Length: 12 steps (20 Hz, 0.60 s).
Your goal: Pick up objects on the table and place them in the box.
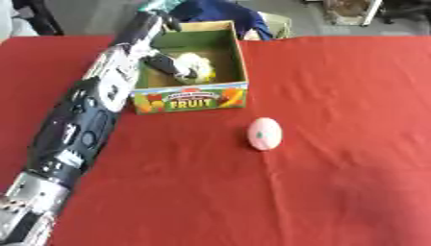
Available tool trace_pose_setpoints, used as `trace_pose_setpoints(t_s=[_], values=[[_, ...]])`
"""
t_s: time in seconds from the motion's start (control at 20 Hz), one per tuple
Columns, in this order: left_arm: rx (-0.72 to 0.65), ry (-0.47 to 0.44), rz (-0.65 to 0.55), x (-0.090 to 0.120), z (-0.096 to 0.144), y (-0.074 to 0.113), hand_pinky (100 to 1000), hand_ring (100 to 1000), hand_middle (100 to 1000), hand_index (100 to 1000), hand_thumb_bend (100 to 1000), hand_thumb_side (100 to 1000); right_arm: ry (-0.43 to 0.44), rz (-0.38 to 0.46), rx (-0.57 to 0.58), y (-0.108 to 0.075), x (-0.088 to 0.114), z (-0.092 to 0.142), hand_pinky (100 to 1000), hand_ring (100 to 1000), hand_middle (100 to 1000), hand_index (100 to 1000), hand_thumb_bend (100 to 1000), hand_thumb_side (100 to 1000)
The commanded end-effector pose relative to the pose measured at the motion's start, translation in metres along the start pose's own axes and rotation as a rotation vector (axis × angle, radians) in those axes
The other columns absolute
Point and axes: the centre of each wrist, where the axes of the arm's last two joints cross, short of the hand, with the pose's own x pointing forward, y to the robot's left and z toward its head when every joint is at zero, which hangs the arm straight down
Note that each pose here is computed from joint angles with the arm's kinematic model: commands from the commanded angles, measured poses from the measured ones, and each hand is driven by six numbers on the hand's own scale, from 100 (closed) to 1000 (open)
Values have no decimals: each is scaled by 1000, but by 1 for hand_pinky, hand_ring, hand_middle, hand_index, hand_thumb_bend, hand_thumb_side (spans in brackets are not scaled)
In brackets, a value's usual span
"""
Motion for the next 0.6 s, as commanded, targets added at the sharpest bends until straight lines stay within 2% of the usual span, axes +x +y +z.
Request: trace_pose_setpoints(t_s=[0.05, 0.2, 0.25, 0.3, 0.6], values=[[148, -95, 127, 17, 19, 46, 620, 663, 638, 699, 888, 265, -37, 23, 3, -7, 9, -7, 674, 783, 599, 786, 100, 214], [203, -136, 245, 23, 49, 57, 607, 650, 625, 692, 875, 253, -68, 47, 31, -9, 17, -15, 674, 784, 600, 788, 100, 212], [215, -147, 274, 25, 59, 59, 607, 648, 624, 693, 896, 251, -82, 59, 47, -10, 20, -19, 674, 785, 601, 788, 100, 224], [221, -155, 299, 26, 68, 60, 605, 647, 623, 692, 869, 252, -94, 72, 64, -11, 23, -22, 674, 785, 601, 789, 100, 210], [244, -161, 427, 28, 103, 55, 583, 630, 609, 685, 848, 248, -182, 186, 214, -14, 43, -51, 679, 793, 613, 804, 100, 201]])
